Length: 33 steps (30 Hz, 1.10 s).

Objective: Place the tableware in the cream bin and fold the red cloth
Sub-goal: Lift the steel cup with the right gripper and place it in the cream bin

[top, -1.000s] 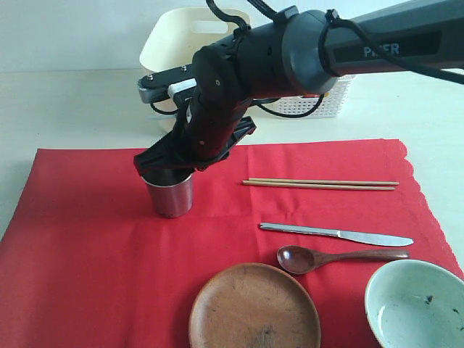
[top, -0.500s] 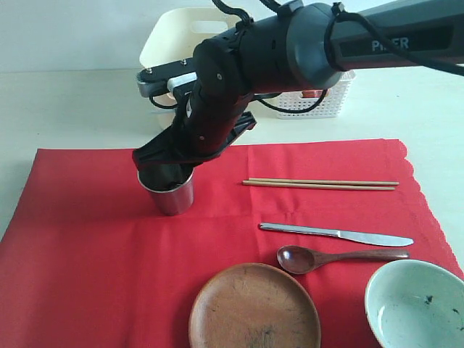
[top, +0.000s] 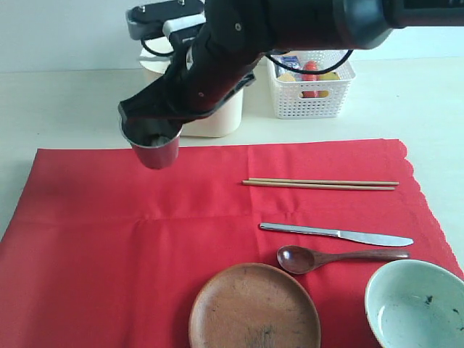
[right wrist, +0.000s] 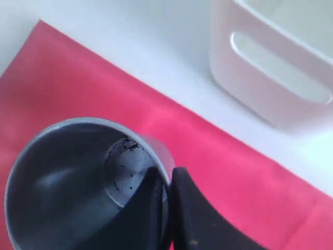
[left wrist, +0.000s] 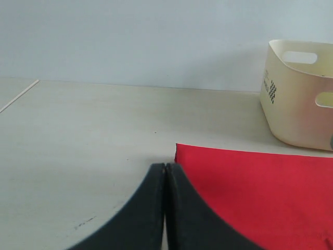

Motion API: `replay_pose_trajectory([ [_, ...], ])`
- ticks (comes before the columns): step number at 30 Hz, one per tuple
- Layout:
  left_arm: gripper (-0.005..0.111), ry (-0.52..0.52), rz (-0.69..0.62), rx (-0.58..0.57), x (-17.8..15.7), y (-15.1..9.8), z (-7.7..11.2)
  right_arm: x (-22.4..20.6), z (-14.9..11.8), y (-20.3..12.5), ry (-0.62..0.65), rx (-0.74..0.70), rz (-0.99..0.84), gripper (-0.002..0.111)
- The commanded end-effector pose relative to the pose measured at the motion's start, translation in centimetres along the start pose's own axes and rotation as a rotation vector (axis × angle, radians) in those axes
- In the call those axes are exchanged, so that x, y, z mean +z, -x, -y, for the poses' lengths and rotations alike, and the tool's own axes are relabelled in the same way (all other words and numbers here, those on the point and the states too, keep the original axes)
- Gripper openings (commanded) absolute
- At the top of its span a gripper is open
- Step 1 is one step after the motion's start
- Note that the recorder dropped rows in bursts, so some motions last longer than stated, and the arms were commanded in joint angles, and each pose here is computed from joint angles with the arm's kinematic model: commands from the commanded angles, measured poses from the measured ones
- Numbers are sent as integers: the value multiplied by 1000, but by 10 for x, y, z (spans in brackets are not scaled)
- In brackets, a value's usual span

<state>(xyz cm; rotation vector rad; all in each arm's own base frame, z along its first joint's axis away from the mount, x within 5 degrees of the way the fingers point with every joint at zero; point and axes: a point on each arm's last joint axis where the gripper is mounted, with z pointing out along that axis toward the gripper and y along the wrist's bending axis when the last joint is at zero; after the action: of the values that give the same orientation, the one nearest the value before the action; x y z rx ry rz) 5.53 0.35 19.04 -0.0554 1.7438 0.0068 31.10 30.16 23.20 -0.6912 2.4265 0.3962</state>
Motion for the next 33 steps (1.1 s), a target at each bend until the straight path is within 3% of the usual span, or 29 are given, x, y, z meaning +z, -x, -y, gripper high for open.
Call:
replay_pose_trajectory([
  [1,2,-7,9,7,0,0,0,-20,2,16,-7,-62,136,0],
  [17,2,-7,9,7,0,0,0,-39,77,52,-82,48,435,0],
  [22,2,-7,9,7,0,0,0,-28,102,52,-117,80,455,0],
  [33,2,-7,9,7,0,0,0,22,113,41,-112,70,471,2],
])
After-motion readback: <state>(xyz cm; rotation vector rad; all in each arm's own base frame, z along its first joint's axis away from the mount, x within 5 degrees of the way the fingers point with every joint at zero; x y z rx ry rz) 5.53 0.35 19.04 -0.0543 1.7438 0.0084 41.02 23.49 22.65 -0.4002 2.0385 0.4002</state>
